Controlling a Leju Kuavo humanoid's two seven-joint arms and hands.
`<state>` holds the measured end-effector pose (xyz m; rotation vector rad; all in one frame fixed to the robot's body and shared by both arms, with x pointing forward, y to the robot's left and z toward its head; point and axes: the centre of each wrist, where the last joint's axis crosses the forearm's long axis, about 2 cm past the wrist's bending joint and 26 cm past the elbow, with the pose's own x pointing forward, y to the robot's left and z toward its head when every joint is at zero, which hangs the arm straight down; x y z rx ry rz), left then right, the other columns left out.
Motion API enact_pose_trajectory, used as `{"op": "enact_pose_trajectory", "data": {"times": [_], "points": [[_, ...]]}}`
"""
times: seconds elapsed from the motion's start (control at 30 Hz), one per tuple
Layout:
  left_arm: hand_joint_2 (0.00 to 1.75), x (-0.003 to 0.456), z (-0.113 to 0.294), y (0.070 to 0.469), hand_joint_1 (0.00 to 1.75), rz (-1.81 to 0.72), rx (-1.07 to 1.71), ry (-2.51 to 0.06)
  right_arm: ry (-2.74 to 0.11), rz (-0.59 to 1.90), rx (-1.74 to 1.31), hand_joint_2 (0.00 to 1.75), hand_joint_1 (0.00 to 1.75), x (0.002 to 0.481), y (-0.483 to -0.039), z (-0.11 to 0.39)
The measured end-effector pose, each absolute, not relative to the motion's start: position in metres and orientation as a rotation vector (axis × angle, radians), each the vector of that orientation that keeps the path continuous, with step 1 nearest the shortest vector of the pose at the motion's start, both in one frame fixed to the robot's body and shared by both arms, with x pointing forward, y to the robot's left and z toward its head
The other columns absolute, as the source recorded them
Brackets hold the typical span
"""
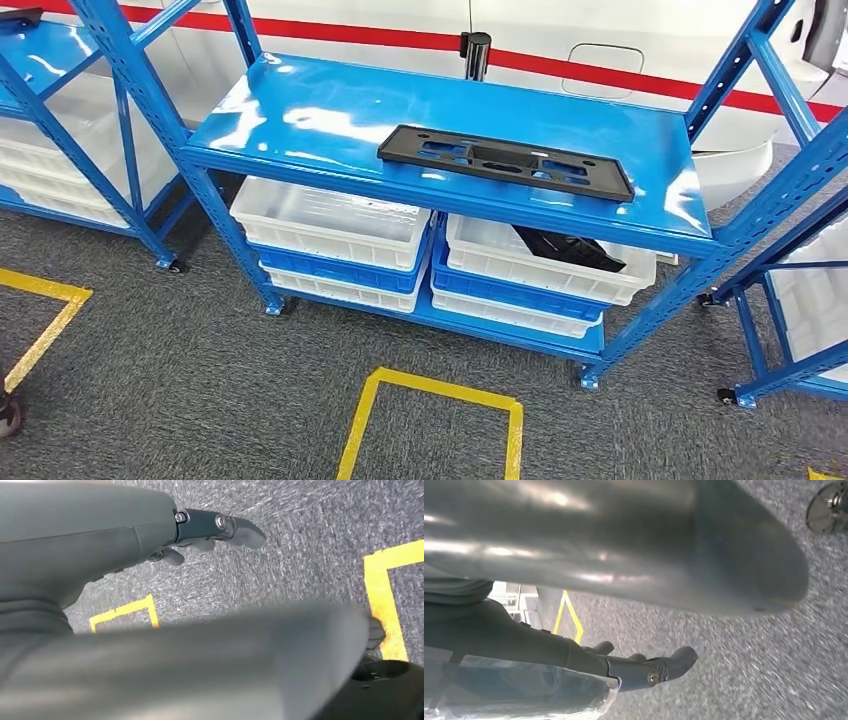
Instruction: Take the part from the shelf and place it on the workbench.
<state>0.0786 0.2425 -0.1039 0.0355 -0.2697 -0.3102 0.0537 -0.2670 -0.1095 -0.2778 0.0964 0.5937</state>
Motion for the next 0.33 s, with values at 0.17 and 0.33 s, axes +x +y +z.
{"op": "enact_pose_trajectory", "data": {"times": [0.17,0.33], "points": [[1.75,0.0745,-0.1048,0.2445,0.00,-0.308,0.053,-0.254,0.099,0.582,-0.274,0.00,0.00,0.0540,-0.2680,-0.1095],[1.75,0.0742,-0.1049,0.2447,0.00,-0.307,0.061,-0.247,0.098,0.575,-0.278,0.00,0.00,0.0556,-0.2703,-0.1094]]}}
